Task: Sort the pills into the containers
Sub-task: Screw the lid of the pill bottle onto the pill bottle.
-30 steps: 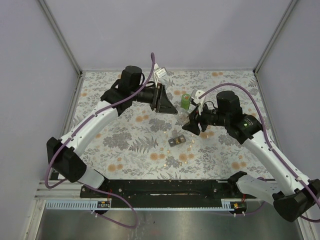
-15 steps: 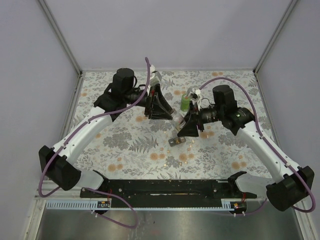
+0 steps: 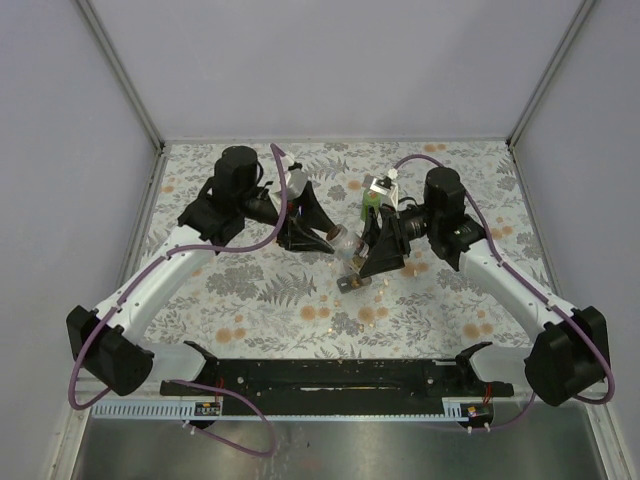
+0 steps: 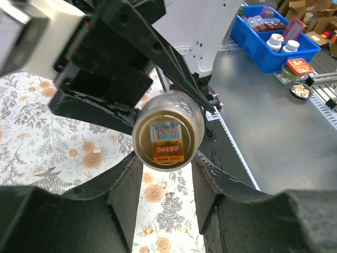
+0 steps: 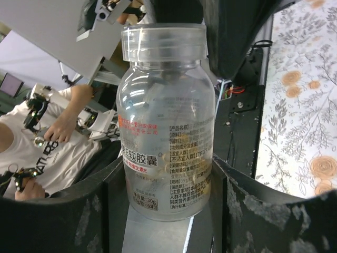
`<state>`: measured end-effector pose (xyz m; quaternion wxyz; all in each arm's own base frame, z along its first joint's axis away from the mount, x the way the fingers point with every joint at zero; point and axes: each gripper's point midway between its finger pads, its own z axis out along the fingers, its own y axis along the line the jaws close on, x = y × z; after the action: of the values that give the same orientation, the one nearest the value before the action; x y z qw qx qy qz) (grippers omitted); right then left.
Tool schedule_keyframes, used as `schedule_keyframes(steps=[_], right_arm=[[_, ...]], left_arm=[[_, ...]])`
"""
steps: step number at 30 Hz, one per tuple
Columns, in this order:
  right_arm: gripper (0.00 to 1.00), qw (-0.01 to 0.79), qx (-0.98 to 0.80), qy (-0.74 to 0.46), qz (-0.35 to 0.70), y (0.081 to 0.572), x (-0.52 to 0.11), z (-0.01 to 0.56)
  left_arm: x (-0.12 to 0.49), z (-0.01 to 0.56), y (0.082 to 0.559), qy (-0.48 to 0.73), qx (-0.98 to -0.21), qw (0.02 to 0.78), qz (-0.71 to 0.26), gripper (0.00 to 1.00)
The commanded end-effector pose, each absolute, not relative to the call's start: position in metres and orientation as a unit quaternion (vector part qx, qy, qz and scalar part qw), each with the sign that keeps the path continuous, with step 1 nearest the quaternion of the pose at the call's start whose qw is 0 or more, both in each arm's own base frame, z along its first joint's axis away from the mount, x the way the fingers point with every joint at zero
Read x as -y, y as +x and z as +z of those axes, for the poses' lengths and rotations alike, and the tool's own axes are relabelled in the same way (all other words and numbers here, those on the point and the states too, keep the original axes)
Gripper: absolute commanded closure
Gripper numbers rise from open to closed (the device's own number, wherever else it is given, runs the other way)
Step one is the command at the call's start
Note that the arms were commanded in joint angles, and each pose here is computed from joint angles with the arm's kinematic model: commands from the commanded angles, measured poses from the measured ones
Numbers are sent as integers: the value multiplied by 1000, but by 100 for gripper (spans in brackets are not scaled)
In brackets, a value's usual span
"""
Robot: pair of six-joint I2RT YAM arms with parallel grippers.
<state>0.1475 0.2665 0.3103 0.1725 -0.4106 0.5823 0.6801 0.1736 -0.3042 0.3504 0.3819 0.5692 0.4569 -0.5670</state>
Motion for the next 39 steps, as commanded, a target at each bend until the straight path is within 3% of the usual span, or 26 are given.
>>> schedule_keyframes(steps=[1,5,15,19,30,39], right_arm=[[100,242,-549,-424,678,170,-274,345],[100,247,-544,-425,680,169,-274,349],[100,320,-596,-441,590,173,-265,330],[100,364,-606,-448,547,177,-259,329],[100,473,-660,-449,373,211,-241,310],[100,498,-677,-447,306,229,-236,299]], left_arm=[[299,344,129,613,-376,339,-607,100],[298,344,130,615,-378,344,-601,96],[293,352,159,573,-443,356,-591,23],[288,355,172,531,-482,371,-590,7],[290,401,220,346,-616,371,-603,5],[308,395,253,265,-707,352,-553,6]])
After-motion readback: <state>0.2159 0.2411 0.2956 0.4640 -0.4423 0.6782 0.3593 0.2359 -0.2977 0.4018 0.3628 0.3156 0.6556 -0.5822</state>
